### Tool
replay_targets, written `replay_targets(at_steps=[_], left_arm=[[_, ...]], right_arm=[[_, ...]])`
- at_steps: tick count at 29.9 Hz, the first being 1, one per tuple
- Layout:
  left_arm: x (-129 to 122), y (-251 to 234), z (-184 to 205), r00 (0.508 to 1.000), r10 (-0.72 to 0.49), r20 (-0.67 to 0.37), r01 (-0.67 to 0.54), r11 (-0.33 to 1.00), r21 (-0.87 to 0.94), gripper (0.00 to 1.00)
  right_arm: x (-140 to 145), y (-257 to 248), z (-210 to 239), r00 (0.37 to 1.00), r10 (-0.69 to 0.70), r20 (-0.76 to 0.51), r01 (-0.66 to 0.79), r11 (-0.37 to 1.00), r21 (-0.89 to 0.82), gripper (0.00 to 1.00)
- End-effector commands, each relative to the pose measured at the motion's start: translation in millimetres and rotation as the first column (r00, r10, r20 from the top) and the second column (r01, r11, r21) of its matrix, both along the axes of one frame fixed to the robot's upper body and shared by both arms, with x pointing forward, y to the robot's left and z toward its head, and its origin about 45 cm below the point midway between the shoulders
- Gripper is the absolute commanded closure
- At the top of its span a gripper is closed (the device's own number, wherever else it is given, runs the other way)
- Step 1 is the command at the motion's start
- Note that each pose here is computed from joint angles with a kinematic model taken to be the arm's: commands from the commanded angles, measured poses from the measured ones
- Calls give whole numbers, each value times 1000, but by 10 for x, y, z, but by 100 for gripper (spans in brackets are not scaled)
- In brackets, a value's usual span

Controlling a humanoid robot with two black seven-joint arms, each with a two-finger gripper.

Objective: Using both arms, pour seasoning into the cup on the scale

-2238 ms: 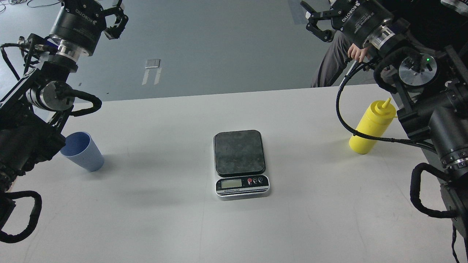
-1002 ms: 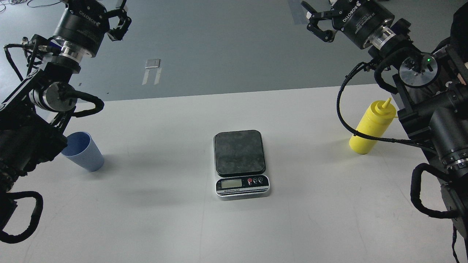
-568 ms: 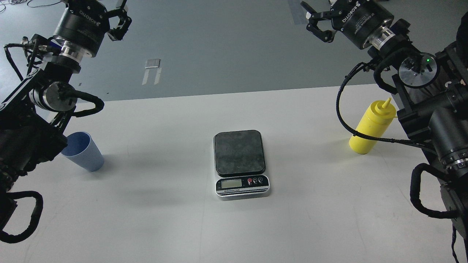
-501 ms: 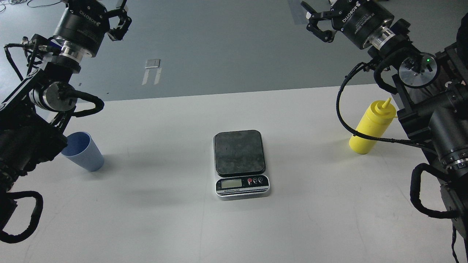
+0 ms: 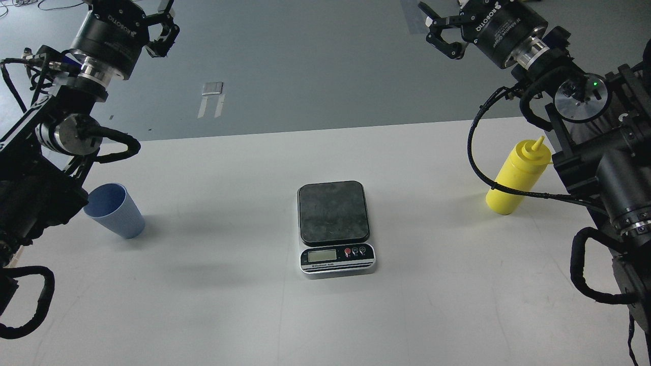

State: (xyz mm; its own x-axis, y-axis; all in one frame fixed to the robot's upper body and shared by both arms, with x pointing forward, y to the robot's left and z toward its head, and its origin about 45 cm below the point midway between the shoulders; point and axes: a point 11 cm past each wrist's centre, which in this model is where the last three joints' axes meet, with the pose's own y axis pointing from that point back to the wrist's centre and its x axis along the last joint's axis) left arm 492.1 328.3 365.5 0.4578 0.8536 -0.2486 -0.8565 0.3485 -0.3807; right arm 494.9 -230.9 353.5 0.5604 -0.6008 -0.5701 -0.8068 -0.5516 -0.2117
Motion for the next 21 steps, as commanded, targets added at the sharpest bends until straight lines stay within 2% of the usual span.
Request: replay_targets(at_steps=[1, 4, 11, 17, 21], left_arm=[[-42, 49, 86, 998, 4, 58, -10, 995, 96, 3], [-67, 13, 137, 996, -9, 92, -2, 993, 119, 3], [-80, -38, 129, 995, -26, 96, 12, 990, 144, 3], [-176, -214, 210, 984, -112, 135, 60, 937, 344, 3], [-388, -354, 250, 960, -228, 166, 83, 790, 608, 3]], right_arm=[[0, 0, 1, 1000, 0, 0, 0, 1000, 1, 1], [1, -11, 5, 1000, -2, 1, 2, 1000, 1, 1], [1, -4, 3, 1000, -1, 1, 1, 1000, 2, 1], [-2, -14, 1, 1000, -2, 1, 2, 1000, -1, 1], [-2, -14, 1, 1000, -2, 1, 2, 1000, 0, 1]])
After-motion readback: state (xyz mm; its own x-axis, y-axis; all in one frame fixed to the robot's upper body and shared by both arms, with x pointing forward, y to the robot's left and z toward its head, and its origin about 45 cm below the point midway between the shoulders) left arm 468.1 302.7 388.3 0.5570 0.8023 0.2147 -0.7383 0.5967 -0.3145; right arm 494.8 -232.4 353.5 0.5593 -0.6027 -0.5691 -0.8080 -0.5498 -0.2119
